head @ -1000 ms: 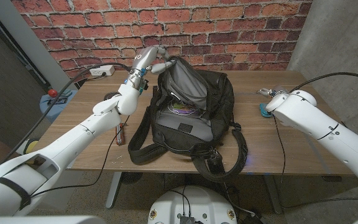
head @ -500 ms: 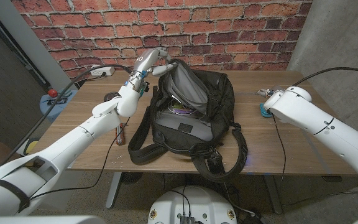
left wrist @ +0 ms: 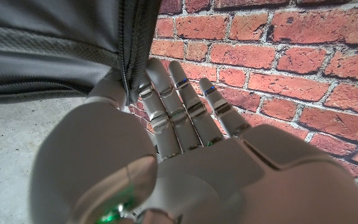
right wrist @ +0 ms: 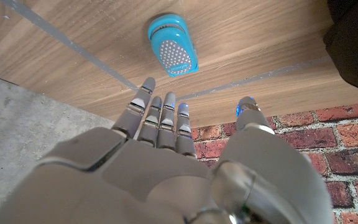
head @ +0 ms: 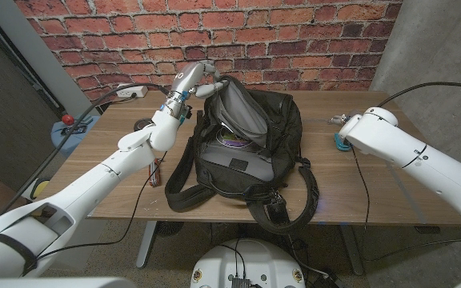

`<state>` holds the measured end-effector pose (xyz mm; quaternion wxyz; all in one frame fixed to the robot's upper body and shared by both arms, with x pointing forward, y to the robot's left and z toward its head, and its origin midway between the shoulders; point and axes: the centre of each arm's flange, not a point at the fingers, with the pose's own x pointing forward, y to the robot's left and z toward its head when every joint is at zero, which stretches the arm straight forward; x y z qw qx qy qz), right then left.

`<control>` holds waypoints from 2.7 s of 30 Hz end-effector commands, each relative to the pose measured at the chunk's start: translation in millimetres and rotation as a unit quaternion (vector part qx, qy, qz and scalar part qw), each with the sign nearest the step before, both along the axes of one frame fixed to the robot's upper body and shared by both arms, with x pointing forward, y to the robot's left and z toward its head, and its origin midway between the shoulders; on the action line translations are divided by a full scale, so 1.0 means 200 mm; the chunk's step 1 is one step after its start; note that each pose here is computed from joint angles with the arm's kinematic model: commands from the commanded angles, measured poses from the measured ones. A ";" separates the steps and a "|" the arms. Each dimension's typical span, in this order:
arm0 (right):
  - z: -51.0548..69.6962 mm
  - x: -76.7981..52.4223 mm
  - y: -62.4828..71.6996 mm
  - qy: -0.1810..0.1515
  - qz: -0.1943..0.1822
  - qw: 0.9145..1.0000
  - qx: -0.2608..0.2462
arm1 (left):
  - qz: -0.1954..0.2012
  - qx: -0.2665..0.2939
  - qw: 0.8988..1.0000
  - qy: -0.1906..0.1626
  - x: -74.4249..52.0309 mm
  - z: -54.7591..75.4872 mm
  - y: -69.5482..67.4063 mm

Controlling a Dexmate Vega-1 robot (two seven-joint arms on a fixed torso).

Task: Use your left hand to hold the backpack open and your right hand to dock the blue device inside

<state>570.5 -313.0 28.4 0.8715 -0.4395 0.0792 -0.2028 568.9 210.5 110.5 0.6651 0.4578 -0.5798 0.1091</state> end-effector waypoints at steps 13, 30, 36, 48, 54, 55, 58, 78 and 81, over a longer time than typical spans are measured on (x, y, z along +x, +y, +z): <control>-0.01 0.05 -0.09 0.065 -0.009 0.998 -0.014 | -0.004 0.008 1.000 0.004 -0.01 -0.01 -0.01; -0.01 0.13 -0.08 0.091 -0.016 0.995 -0.029 | -0.005 0.010 1.000 0.007 0.01 -0.01 -0.02; 0.00 0.17 -0.07 0.101 -0.022 0.994 -0.041 | -0.003 0.009 1.000 0.008 0.01 -0.01 -0.01; -0.01 0.18 -0.07 0.110 -0.027 0.992 -0.051 | -0.006 0.011 1.000 0.012 0.01 -0.02 -0.01; -0.03 0.18 -0.08 0.117 -0.031 0.991 -0.057 | -0.007 0.015 1.000 0.014 0.01 -0.03 -0.03; -0.04 0.18 -0.08 0.118 -0.032 0.991 -0.057 | -0.007 0.016 1.000 0.014 0.01 -0.03 -0.03; -0.06 0.19 -0.09 0.122 -0.034 0.990 -0.056 | -0.009 0.021 1.000 0.015 0.01 -0.03 -0.04; -0.09 0.24 -0.09 0.129 -0.043 0.989 -0.064 | -0.008 0.019 1.000 0.016 0.00 -0.04 -0.04; -0.09 0.25 -0.08 0.129 -0.044 0.988 -0.066 | -0.009 0.019 1.000 0.016 0.00 -0.04 -0.04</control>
